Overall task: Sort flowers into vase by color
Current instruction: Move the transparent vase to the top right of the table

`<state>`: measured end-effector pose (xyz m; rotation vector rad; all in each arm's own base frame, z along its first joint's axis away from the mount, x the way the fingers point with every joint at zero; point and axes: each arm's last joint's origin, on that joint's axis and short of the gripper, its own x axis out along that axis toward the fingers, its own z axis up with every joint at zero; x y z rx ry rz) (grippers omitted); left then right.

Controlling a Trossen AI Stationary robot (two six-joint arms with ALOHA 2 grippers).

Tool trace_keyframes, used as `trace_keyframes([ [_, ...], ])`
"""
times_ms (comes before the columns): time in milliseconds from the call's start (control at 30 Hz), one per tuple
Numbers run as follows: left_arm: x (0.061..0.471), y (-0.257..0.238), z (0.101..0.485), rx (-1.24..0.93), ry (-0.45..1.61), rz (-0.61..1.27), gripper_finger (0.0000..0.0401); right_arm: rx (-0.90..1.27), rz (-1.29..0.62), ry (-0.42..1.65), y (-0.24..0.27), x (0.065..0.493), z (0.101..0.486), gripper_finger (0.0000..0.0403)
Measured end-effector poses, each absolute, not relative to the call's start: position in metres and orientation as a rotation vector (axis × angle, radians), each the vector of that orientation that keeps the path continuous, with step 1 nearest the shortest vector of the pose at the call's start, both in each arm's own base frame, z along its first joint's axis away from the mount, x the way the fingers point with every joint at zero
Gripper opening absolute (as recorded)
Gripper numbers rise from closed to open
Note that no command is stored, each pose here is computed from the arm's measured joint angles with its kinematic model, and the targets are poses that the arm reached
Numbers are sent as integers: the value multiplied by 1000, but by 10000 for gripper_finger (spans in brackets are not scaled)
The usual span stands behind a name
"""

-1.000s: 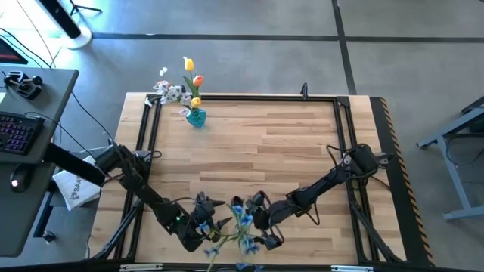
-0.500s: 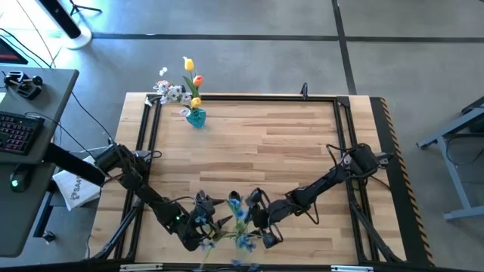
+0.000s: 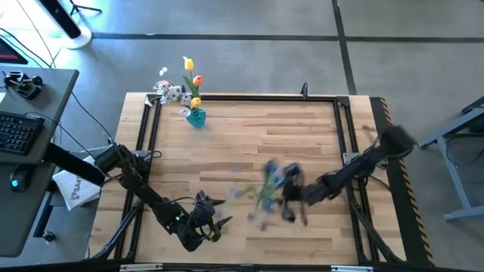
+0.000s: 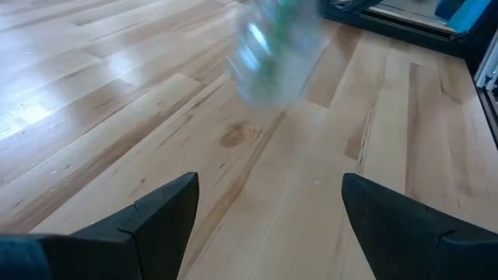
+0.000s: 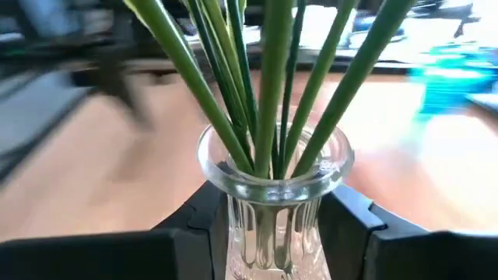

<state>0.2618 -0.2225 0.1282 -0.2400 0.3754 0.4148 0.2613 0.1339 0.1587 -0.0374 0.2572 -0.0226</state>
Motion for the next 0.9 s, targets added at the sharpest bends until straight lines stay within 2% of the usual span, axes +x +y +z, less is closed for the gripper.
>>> trace_keyframes([
  [233,262,-222,128,-239,372,420,305,-36,-481,186,47,193,171,129],
  [433,265,-218,128,-235,372,432,305,5,-844,194,-18,154,166,129],
  [633,268,-214,128,-236,372,446,305,56,-963,227,-54,134,155,129],
  [900,269,-213,128,-229,373,449,305,135,-991,251,-78,122,146,129],
])
